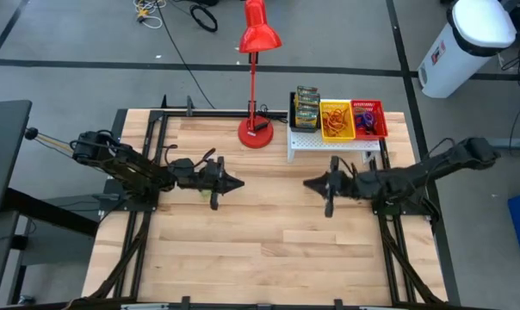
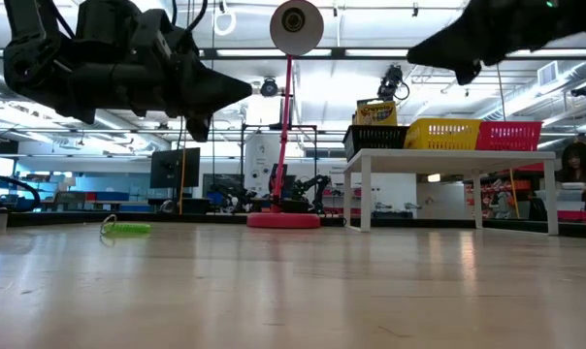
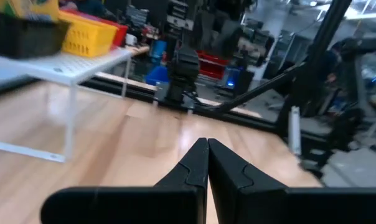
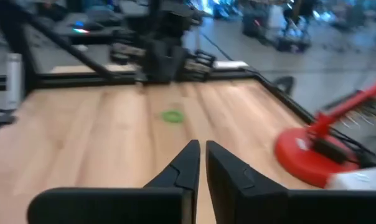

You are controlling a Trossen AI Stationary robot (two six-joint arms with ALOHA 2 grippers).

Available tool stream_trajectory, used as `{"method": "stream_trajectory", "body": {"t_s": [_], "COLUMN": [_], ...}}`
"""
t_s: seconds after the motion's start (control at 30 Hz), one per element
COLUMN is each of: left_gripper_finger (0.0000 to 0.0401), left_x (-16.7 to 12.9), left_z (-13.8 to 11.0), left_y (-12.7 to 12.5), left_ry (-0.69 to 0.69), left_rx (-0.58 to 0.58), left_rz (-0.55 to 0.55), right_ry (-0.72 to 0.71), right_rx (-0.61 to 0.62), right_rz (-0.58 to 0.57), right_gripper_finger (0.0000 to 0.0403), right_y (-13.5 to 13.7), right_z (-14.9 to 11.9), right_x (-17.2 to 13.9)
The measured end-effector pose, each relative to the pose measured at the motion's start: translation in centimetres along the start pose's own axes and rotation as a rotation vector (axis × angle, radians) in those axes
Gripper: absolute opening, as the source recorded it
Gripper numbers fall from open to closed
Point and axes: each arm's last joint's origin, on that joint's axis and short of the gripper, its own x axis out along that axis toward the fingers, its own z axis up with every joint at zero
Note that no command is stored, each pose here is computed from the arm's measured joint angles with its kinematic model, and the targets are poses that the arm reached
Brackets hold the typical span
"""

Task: Pick & Place Office Desk Supplies
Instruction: Put the green spring keychain into the red bin

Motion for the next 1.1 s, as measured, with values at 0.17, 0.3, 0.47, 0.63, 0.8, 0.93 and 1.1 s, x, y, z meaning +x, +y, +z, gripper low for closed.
{"method": "stream_trajectory", "body": {"t_s": [0.17, 0.3, 0.47, 0.63, 0.8, 0.93, 1.1], "left_gripper_finger": [0.0011, 0.0011, 0.0027, 0.0065, 0.0101, 0.0119, 0.0125], "left_x": [0.4, 1.2, 1.9, 2.0, 0.9, -0.2, -1.3], "left_z": [-0.4, -1.5, -2.2, -0.8, -1.0, -2.1, -2.6], "left_y": [-0.3, -0.8, -1.6, -2.4, -1.5, -0.3, 0.8], "left_ry": [0.083, 0.271, 0.539, 0.682, 0.877, 0.965, 1.014], "left_rx": [-0.047, -0.105, -0.094, -0.049, -0.078, -0.131, -0.126], "left_rz": [-0.081, -0.016, 0.139, 0.277, 0.476, 0.602, 0.708], "right_ry": [-0.038, -0.024, 0.016, 0.033, 0.066, 0.055, 0.046], "right_rx": [-0.023, -0.030, -0.067, -0.080, -0.096, -0.090, -0.085], "right_rz": [0.051, 0.048, 0.047, 0.055, 0.071, 0.073, 0.074], "right_gripper_finger": [0.0019, 0.0005, 0.0021, 0.0015, 0.0004, 0.0012, 0.0022], "right_y": [1.0, 1.1, 1.5, 2.0, 2.3, 2.4, 2.4], "right_z": [-2.6, -4.1, -5.4, -6.4, -7.2, -7.3, -7.2], "right_x": [0.1, 0.6, 1.5, 2.5, 3.1, 3.3, 3.3]}}
